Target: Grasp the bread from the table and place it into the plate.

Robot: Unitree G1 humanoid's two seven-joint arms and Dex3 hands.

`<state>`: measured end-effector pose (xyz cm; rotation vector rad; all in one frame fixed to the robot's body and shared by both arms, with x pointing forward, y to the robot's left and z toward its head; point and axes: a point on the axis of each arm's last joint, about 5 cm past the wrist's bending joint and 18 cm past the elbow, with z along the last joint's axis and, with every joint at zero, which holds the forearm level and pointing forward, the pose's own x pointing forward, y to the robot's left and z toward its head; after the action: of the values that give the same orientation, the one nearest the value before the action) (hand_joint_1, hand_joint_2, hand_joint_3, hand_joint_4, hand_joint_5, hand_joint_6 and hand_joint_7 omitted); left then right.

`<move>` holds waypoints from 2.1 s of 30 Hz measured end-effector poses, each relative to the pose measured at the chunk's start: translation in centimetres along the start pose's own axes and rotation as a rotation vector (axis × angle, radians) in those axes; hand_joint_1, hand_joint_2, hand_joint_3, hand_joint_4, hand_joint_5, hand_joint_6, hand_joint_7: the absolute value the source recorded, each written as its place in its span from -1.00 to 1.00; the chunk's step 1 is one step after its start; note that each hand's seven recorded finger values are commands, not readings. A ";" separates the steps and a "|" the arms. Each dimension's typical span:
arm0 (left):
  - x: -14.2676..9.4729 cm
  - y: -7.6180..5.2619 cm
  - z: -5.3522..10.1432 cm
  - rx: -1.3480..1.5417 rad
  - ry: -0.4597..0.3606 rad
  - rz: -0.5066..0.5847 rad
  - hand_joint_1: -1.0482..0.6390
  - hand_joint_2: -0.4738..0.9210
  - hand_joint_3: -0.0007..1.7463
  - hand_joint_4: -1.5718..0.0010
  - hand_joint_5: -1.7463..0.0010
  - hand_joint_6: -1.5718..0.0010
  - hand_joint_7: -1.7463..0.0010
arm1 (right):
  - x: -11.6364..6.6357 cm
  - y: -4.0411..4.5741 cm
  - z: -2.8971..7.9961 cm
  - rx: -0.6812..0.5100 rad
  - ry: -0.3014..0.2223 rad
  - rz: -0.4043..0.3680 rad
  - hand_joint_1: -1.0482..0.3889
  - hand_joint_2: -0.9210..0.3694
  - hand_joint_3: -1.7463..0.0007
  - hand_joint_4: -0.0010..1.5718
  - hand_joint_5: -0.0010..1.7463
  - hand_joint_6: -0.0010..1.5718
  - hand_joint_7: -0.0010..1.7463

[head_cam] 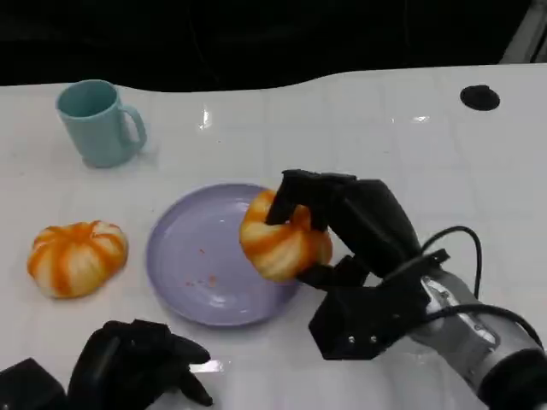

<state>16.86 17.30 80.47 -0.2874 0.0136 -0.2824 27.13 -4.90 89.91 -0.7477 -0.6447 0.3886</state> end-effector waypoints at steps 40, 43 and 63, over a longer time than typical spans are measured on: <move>0.3 -0.3 -0.2 0.014 0.002 0.001 -1.00 0.89 -1.00 -0.95 0.34 -1.00 0.76 | 2.9 -0.53 0.5 -0.148 -0.080 0.377 -0.31 -1.00 0.78 -0.61 -0.79 -0.50 -0.97; 0.4 -0.3 -0.2 0.013 0.002 0.001 -1.00 0.89 -1.00 -0.96 0.35 -1.00 0.76 | 2.6 -0.82 0.5 -0.151 -0.091 0.362 -0.29 -1.00 0.78 -0.57 -0.76 -0.46 -0.96; 0.4 -0.3 -0.2 0.013 0.002 0.002 -0.99 0.91 -0.99 -0.96 0.38 -1.00 0.77 | -2.9 -2.62 -0.1 0.378 -0.042 0.114 -0.02 -1.00 0.81 -0.44 0.02 -0.08 -0.84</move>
<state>17.15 16.84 80.37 -0.2738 0.0138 -0.2812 25.28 -8.32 90.58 -0.4173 -0.5484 0.6129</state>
